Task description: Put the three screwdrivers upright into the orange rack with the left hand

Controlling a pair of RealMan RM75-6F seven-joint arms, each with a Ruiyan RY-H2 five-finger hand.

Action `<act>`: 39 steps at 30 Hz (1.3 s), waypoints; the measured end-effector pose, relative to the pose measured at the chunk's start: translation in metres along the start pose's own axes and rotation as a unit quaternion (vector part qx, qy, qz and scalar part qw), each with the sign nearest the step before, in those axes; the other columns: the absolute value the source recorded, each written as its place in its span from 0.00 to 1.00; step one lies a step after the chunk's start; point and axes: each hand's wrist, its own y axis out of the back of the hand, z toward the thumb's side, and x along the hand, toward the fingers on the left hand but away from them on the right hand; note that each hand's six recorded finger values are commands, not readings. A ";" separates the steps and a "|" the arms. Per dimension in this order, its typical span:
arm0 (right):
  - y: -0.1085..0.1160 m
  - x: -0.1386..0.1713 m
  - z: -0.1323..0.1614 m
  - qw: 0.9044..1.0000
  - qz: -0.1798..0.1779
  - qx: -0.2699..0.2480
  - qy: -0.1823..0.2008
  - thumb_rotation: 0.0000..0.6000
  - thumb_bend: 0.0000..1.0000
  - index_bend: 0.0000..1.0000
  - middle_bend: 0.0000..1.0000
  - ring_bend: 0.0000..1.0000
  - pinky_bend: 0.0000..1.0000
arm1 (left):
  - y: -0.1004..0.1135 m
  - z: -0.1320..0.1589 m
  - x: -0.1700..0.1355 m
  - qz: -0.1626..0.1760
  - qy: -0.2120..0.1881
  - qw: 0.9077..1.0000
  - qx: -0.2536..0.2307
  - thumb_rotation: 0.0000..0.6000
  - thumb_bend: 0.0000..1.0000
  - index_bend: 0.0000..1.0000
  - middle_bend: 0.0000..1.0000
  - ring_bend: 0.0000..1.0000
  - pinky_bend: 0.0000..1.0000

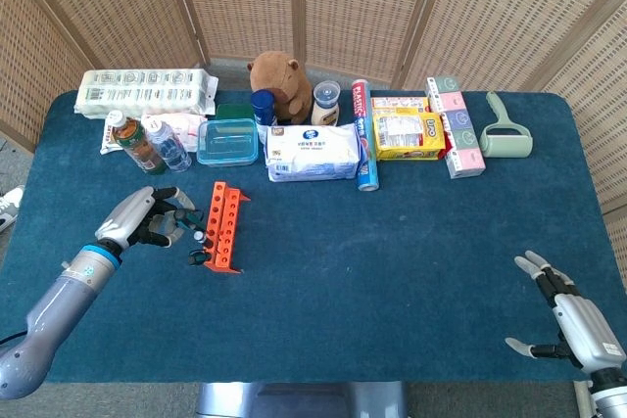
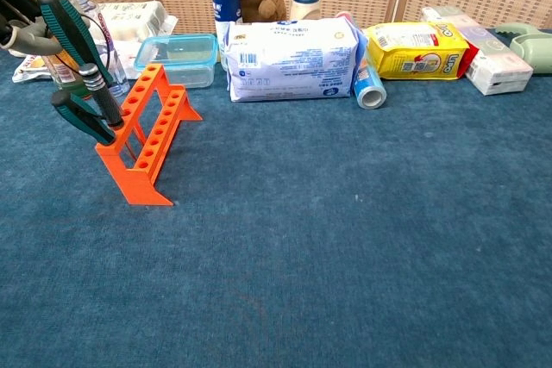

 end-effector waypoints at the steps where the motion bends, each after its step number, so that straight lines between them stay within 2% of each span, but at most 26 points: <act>1: 0.000 0.000 0.000 1.000 0.000 0.000 0.000 1.00 0.00 0.06 0.01 0.11 0.06 | 0.000 0.000 0.000 0.000 0.001 1.000 0.000 1.00 0.43 0.55 0.72 0.88 0.91; 9: 0.001 0.000 0.000 1.000 -0.001 -0.001 0.000 1.00 0.00 0.06 0.01 0.11 0.06 | -0.002 -0.003 0.005 0.001 0.008 1.000 0.008 1.00 0.43 0.55 0.72 0.88 0.91; 23: 0.002 0.000 -0.001 1.000 -0.003 -0.002 0.000 1.00 0.00 0.06 0.01 0.11 0.06 | -0.010 0.003 0.011 -0.007 -0.009 1.000 -0.001 1.00 0.43 0.55 0.72 0.88 0.91; 39: 0.002 0.001 0.000 1.000 -0.002 -0.002 0.000 1.00 0.00 0.06 0.01 0.12 0.06 | -0.010 -0.004 0.014 -0.011 -0.003 1.000 -0.004 1.00 0.43 0.55 0.72 0.88 0.91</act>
